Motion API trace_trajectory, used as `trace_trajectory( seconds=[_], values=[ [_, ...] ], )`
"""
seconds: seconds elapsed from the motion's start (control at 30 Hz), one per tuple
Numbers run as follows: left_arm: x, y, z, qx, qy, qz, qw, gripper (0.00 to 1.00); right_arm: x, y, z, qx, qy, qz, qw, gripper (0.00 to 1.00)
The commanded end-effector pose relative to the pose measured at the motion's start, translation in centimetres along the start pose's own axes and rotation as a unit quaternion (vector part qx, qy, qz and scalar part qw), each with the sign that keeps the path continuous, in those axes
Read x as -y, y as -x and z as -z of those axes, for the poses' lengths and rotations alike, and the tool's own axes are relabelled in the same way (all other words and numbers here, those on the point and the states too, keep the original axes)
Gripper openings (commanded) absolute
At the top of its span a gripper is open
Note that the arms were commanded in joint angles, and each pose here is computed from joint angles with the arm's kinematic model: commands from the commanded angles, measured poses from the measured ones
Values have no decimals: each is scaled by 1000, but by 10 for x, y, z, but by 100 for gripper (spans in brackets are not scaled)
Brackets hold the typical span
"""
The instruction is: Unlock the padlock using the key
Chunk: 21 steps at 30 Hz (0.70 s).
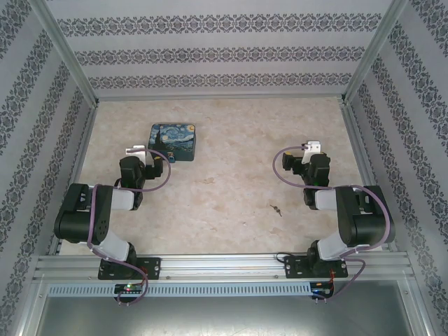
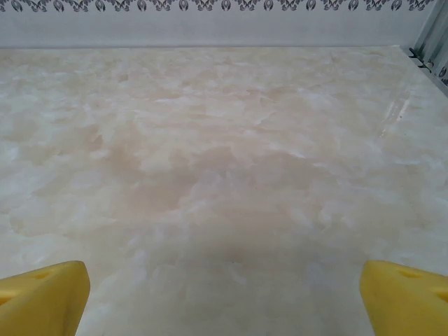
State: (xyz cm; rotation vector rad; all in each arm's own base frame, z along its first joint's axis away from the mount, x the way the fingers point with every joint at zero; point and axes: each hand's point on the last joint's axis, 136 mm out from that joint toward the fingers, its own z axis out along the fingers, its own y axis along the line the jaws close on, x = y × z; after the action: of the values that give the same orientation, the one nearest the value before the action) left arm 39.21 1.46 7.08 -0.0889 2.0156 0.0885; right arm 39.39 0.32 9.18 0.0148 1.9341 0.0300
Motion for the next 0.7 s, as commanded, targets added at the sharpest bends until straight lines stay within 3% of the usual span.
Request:
trace_trajectory(
  seconds=[0.0, 0.67],
  values=[
    [-1, 14, 0, 25, -4, -3, 1000, 100, -4, 14, 1, 23, 10, 2, 1000, 98],
    [-1, 14, -1, 24, -6, -1, 1000, 99, -3, 14, 1, 21, 17, -7, 1000, 98]
  ],
)
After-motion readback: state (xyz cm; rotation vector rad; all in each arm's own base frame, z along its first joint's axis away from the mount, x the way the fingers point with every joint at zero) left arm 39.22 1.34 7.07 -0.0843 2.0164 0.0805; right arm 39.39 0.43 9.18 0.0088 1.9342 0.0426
